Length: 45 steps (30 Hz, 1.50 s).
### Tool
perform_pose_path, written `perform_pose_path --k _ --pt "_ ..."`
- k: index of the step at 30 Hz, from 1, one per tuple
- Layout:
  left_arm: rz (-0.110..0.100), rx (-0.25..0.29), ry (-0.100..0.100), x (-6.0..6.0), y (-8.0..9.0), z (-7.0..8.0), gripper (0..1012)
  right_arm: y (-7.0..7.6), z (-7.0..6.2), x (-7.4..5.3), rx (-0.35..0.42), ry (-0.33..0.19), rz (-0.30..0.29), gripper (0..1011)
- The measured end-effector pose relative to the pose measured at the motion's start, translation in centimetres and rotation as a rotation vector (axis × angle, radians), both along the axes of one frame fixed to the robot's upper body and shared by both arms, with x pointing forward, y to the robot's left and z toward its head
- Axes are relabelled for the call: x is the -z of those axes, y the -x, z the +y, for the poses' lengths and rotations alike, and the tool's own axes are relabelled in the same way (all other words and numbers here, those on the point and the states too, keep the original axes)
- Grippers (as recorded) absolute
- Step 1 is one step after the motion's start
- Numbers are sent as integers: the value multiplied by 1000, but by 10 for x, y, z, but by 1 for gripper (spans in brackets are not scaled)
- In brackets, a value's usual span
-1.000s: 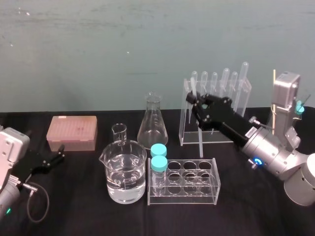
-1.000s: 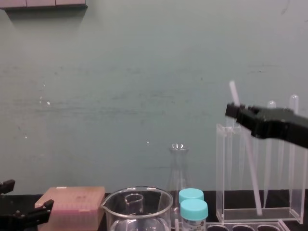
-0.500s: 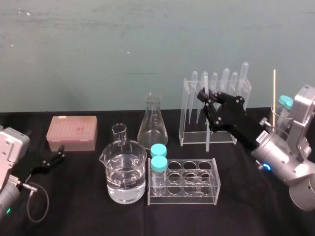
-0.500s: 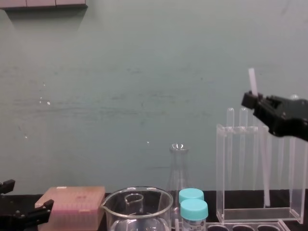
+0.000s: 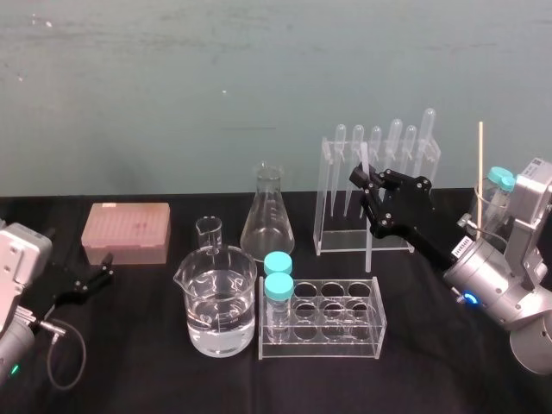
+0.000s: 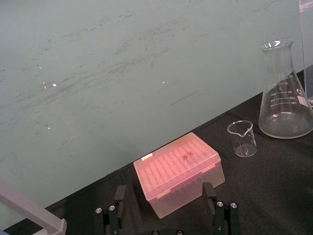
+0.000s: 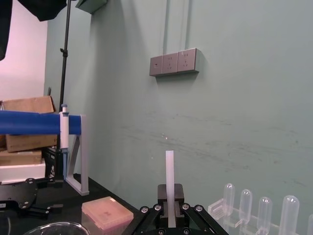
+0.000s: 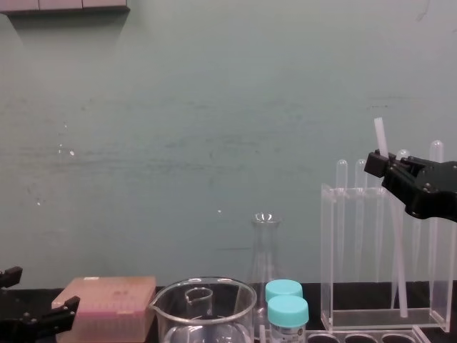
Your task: Pick up the stirring rod with one hand, then place it down.
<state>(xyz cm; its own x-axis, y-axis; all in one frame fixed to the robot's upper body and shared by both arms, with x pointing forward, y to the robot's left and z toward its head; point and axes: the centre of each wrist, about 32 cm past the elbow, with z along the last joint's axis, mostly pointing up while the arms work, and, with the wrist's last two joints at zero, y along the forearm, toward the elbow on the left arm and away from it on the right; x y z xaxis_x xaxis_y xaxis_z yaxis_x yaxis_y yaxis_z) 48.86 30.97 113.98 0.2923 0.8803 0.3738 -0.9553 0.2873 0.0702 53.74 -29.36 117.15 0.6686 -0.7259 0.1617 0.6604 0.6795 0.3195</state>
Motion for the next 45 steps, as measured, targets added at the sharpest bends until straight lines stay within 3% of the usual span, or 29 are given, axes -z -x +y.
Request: perform_pose_path --k 45 --pt "0 0 0 0 0 0 1000 0 1 -1 -3 0 -3 69"
